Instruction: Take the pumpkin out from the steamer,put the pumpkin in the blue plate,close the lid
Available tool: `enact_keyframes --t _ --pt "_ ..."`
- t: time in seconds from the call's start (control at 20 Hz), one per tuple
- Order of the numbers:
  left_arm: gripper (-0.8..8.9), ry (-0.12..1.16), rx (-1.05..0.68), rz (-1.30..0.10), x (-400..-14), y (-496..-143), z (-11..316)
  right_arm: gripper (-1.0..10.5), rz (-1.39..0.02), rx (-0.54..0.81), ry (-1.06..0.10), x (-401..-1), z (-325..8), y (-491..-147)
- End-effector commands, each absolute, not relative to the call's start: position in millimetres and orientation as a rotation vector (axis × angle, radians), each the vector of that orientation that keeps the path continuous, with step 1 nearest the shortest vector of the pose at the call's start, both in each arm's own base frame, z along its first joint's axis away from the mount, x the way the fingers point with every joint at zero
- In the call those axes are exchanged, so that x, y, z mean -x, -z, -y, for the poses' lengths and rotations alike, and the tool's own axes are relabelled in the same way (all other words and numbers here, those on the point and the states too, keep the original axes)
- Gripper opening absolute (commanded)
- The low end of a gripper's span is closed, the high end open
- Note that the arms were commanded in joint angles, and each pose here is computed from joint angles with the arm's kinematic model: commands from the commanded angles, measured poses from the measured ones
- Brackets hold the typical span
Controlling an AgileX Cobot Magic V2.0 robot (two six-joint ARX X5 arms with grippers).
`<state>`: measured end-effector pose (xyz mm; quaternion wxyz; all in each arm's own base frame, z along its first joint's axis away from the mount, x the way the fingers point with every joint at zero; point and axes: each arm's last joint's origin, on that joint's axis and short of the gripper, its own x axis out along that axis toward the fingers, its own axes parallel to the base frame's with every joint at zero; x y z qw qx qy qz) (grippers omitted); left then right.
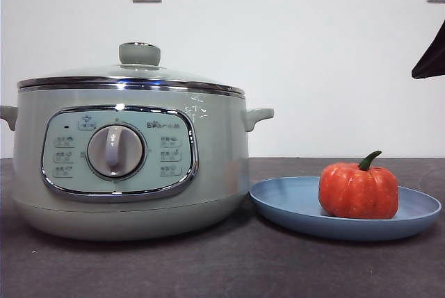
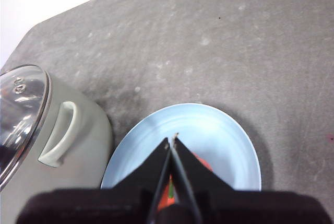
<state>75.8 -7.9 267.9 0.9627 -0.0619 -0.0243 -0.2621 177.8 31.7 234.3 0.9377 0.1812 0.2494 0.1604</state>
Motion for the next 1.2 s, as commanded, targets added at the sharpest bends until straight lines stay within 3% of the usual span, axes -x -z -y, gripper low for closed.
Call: enact_keyframes --t 0.05,0.15,0.3,0.75,1.2 --pt "-0.03 0.239 0.072 0.051 -77.8 -262.4 0.3 0.0 -0.510 -0.361 -0.326 -177.8 -31.5 -232.4" --pt "-0.03 0.122 0.082 0.006 -78.3 -257.2 -2.9 0.0 -0.510 -0.362 -0.326 -177.8 -31.5 -232.4" --pt "-0.03 0.062 0.064 -0.033 -79.7 -248.6 -4.8 0.0 -0.510 -0.361 -0.326 -177.8 -31.5 -232.4" --pt "-0.03 0.114 0.027 0.073 -87.6 -214.6 -4.4 0.0 -0.510 -0.361 -0.326 -177.8 -31.5 -232.4" --pt "-0.03 0.078 -0.032 0.129 -88.6 -215.0 -5.5 0.0 -0.510 -0.361 -0.326 -177.8 -31.5 -232.4"
